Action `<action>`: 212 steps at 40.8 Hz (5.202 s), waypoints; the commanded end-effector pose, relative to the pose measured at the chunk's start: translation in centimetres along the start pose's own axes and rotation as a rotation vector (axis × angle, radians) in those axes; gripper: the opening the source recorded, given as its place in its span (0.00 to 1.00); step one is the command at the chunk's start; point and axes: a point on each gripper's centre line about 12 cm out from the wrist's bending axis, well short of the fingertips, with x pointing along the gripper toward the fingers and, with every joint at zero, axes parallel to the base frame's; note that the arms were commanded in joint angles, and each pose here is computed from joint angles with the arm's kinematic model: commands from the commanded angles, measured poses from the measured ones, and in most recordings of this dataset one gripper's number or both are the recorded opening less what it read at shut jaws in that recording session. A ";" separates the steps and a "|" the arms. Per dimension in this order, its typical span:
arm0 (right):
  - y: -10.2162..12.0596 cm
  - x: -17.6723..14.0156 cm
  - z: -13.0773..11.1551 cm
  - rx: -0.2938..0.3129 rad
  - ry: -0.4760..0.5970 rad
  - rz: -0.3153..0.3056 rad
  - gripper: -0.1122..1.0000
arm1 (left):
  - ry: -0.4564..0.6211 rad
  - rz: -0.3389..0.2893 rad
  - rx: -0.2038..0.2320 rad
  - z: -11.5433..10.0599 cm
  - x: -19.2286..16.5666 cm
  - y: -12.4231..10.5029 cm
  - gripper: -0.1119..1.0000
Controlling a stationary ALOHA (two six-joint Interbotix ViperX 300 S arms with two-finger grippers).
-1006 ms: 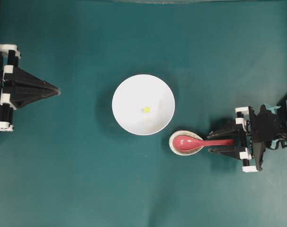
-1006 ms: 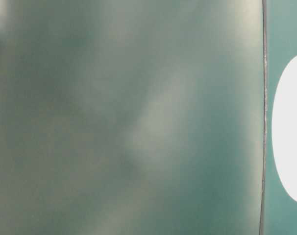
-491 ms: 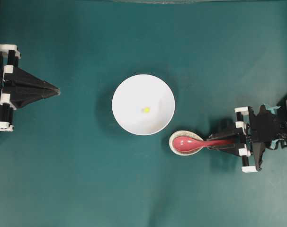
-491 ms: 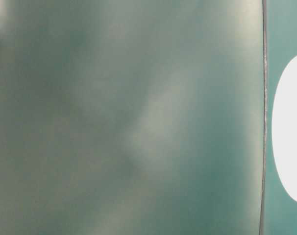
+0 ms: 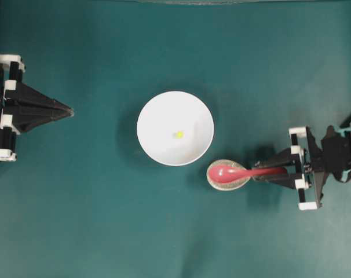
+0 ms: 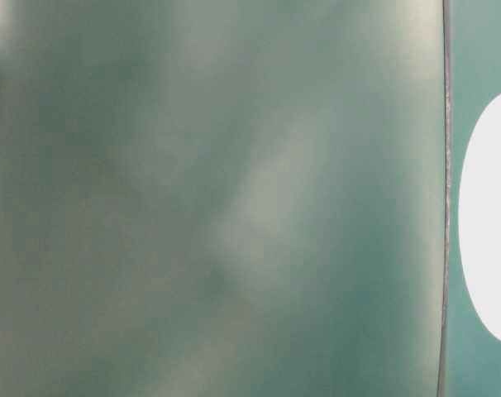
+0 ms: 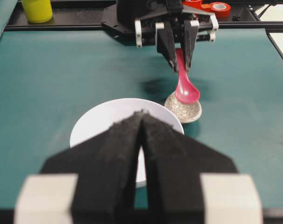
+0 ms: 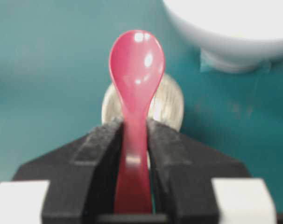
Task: Scoop the yellow hexagonal prism block from the bowl with a spoon using the right arm.
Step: 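Lift the spoon off the rest and carry it over the white bowl, then lower the spoon bowl into the white bowl beside the yellow block, then drag the spoon under the yellow block to scoop it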
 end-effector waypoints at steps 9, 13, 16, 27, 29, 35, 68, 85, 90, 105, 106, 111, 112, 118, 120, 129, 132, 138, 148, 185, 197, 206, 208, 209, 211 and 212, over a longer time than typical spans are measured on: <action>-1.7 -0.1 4.6 0.019 -0.021 -0.051 0.30 | -0.021 0.002 0.003 0.8 0.2 0.1 0.09; -2.6 0.1 6.2 0.022 0.020 -0.070 0.30 | -0.023 0.002 0.003 0.8 0.1 0.1 0.09; -3.2 0.4 7.3 0.014 0.066 -0.076 0.30 | -0.023 0.002 0.005 0.8 0.1 0.1 0.09; -5.6 2.3 10.8 0.021 0.228 -0.105 0.30 | -0.032 0.002 0.005 1.0 0.1 0.1 0.09; -6.0 2.7 11.2 0.029 0.259 -0.106 0.30 | -0.035 0.002 0.005 1.1 0.1 0.1 0.09; -6.8 3.9 12.1 0.046 0.362 -0.095 0.30 | -0.038 0.002 0.006 1.1 0.1 0.1 0.09; -9.8 10.6 13.8 0.134 0.876 0.017 0.30 | -0.051 0.002 0.006 1.3 0.1 0.1 0.09; -9.9 11.7 14.3 0.143 0.958 0.054 0.30 | -0.054 0.003 0.005 1.3 0.1 0.1 0.09; -10.0 12.2 14.4 0.137 0.956 0.058 0.30 | -0.057 0.003 0.005 1.4 0.0 0.1 0.09; -10.2 12.7 13.4 0.137 0.979 0.057 0.30 | -0.058 0.003 0.005 1.5 0.0 0.1 0.09; -10.2 12.7 13.3 0.137 0.981 0.057 0.30 | -0.058 0.003 0.005 1.5 0.0 0.1 0.09; -10.3 13.1 13.0 0.137 0.975 0.051 0.30 | -0.058 0.003 0.005 1.5 0.0 0.1 0.09; -10.3 13.1 12.9 0.135 0.976 0.050 0.30 | -0.058 0.003 0.005 1.5 0.0 0.1 0.09; -10.5 13.5 12.6 0.137 0.970 0.044 0.30 | -0.058 0.003 0.005 1.5 0.0 0.1 0.09; -10.5 13.6 12.5 0.137 0.968 0.042 0.30 | -0.058 0.003 0.006 1.5 0.0 0.1 0.09; -10.7 14.0 12.5 0.128 0.943 0.030 0.30 | -0.060 0.003 0.005 1.5 0.0 0.1 0.09; -10.9 14.1 12.5 0.117 0.933 0.022 0.30 | -0.060 0.003 0.005 1.5 0.0 0.1 0.09; -11.1 14.4 12.5 0.103 0.910 0.009 0.30 | -0.060 0.003 0.005 1.5 0.0 0.1 0.09; -11.4 15.0 12.5 0.097 0.870 -0.009 0.30 | -0.061 0.003 0.005 1.6 0.0 0.1 0.09; -10.1 16.7 13.6 0.092 0.798 0.010 0.30 | -0.061 0.004 0.017 1.6 0.0 0.1 0.09; -10.3 17.1 14.6 0.068 0.768 0.003 0.30 | -0.060 0.003 0.017 1.6 0.0 0.1 0.09; -10.3 17.0 15.4 0.052 0.750 0.002 0.30 | -0.060 0.002 0.017 1.5 0.0 0.0 0.09; -10.3 16.9 15.7 0.052 0.744 0.001 0.30 | -0.060 0.003 0.017 1.5 0.0 0.1 0.09; -10.3 16.8 15.8 0.052 0.743 0.001 0.30 | -0.060 0.003 0.017 1.5 0.0 0.1 0.09; -10.3 16.7 16.1 0.048 0.734 0.001 0.30 | -0.060 0.003 0.018 1.5 0.0 0.1 0.09; -10.2 16.6 16.2 0.047 0.733 0.002 0.30 | -0.060 0.003 0.017 1.5 0.0 0.1 0.09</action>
